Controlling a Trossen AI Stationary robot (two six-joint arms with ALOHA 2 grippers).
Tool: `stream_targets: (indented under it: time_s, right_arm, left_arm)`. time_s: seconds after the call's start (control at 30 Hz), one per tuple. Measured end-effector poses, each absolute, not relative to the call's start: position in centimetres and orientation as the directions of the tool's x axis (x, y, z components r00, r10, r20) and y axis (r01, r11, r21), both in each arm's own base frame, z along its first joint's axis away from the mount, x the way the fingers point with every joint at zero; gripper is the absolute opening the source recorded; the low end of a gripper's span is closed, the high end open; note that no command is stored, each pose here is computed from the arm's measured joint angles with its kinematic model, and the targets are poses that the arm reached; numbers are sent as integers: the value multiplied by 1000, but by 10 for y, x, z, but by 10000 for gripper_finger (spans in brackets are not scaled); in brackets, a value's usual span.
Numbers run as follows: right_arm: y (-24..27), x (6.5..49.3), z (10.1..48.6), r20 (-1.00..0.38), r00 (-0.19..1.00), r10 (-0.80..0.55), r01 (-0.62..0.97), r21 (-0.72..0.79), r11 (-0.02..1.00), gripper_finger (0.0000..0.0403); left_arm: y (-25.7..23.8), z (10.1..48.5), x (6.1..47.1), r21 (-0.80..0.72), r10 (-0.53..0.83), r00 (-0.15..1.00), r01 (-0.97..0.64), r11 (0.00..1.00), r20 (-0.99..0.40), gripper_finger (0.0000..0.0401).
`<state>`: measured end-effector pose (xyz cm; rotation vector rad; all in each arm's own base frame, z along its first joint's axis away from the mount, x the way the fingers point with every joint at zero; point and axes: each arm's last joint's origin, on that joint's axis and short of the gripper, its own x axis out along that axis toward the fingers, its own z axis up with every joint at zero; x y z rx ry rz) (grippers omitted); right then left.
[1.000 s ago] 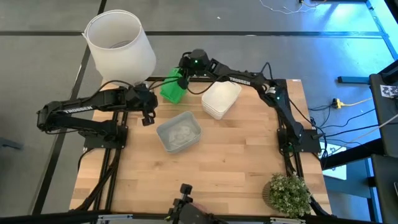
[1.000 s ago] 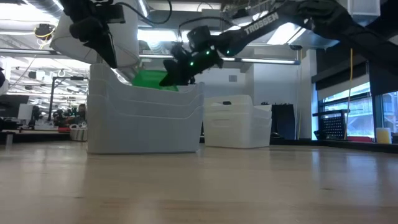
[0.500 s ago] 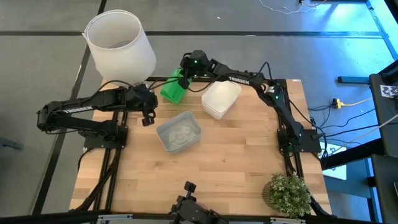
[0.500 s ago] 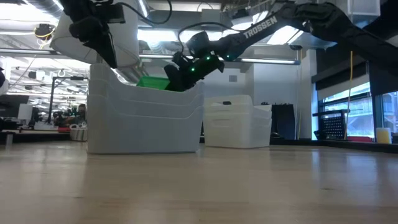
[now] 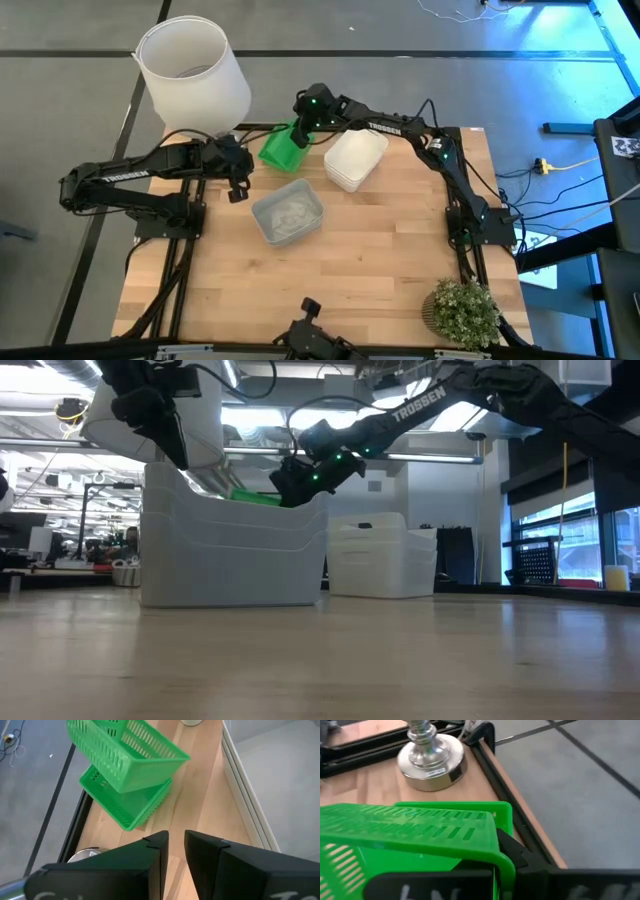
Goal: Stack baskets by color
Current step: Stack the bottom green bin on the green bins
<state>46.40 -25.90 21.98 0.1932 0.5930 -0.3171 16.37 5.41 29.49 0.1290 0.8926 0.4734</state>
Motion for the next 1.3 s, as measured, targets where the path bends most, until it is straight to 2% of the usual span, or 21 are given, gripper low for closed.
stream_targets:
  time_s: [0.2, 0.3, 0.5, 0.6, 0.8, 1.0, 1.3]
  right_arm:
    - [-256, 461, 234, -625, 755, -198, 334, 107, 936, 0]
    - [-256, 459, 255, -645, 732, -217, 351, 85, 933, 0]
    - [-256, 460, 311, -517, 809, -278, 311, -24, 950, 0]
    - [-256, 461, 317, -479, 830, -287, 304, -45, 952, 0]
    - [-266, 481, 278, -470, 842, -265, 284, -32, 958, 0]
    - [-271, 491, 243, -518, 818, -250, 280, -20, 960, 0]
    - [-271, 486, 225, -622, 753, -215, 282, 10, 959, 0]
  left_arm:
    - [54, 295, 164, 289, 448, 532, -358, 888, -718, 53]
    - [54, 295, 164, 287, 448, 532, -361, 887, -718, 53]
    - [54, 295, 164, 287, 448, 532, -361, 887, -718, 53]
    - [54, 295, 164, 287, 448, 532, -360, 888, -718, 53]
    - [54, 295, 164, 287, 448, 532, -360, 888, -718, 53]
    - [54, 295, 164, 287, 448, 532, -360, 888, -718, 53]
    - [54, 295, 164, 288, 449, 532, -360, 887, -718, 53]
